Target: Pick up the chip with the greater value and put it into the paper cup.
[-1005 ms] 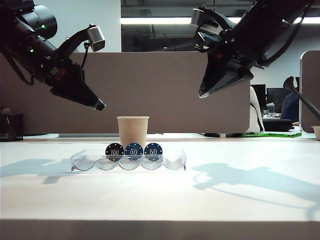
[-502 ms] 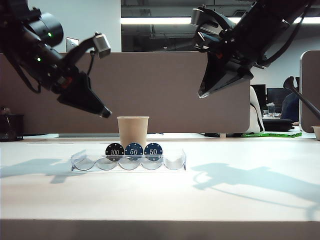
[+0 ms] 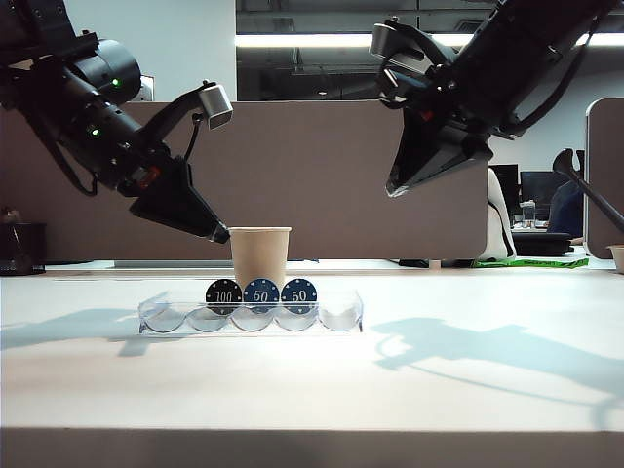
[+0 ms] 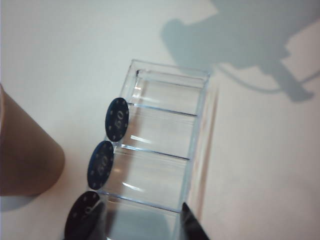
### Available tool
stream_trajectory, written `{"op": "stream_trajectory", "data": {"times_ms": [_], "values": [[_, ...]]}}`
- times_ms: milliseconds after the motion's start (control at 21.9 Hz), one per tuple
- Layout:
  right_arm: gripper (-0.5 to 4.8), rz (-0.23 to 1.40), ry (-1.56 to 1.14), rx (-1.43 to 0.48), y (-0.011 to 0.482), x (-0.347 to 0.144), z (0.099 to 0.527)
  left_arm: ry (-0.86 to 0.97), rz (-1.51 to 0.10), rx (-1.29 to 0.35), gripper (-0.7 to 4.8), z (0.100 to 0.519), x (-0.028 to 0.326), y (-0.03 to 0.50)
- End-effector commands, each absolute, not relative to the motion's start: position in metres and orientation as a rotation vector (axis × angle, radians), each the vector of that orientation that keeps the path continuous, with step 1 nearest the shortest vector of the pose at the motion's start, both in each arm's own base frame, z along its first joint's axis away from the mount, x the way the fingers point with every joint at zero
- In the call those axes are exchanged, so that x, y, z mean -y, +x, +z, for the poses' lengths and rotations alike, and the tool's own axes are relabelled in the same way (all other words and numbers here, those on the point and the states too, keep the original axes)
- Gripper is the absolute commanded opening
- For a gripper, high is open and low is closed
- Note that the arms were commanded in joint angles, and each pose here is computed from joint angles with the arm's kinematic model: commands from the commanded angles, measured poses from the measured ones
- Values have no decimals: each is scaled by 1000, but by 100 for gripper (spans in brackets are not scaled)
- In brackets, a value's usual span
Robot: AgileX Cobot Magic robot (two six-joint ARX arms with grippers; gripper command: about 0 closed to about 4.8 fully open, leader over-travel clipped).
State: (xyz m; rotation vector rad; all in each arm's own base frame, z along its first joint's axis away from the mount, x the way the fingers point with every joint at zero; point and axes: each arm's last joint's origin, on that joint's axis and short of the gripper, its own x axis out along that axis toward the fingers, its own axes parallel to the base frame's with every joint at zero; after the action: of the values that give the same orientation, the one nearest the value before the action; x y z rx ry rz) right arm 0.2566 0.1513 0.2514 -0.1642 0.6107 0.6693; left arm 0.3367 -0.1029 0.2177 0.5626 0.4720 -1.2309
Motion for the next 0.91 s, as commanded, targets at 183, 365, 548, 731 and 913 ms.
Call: {"op": "stream_trajectory", "data": {"times_ms": [183, 365, 548, 731, 913], "values": [[-1, 674, -164, -590, 257, -152, 255, 598, -1180, -410, 193, 221, 104, 345], [-1, 674, -164, -590, 257, -152, 255, 580, -1180, -436, 193, 214, 105, 347], [-1, 675, -169, -588, 257, -152, 255, 569, -1190, -464, 193, 207, 105, 349], [-1, 676, -170, -588, 257, -152, 255, 574, -1182, -473, 193, 202, 105, 351], [-1, 676, -171, -587, 257, -152, 255, 577, -1178, -474, 192, 199, 106, 353]]}}
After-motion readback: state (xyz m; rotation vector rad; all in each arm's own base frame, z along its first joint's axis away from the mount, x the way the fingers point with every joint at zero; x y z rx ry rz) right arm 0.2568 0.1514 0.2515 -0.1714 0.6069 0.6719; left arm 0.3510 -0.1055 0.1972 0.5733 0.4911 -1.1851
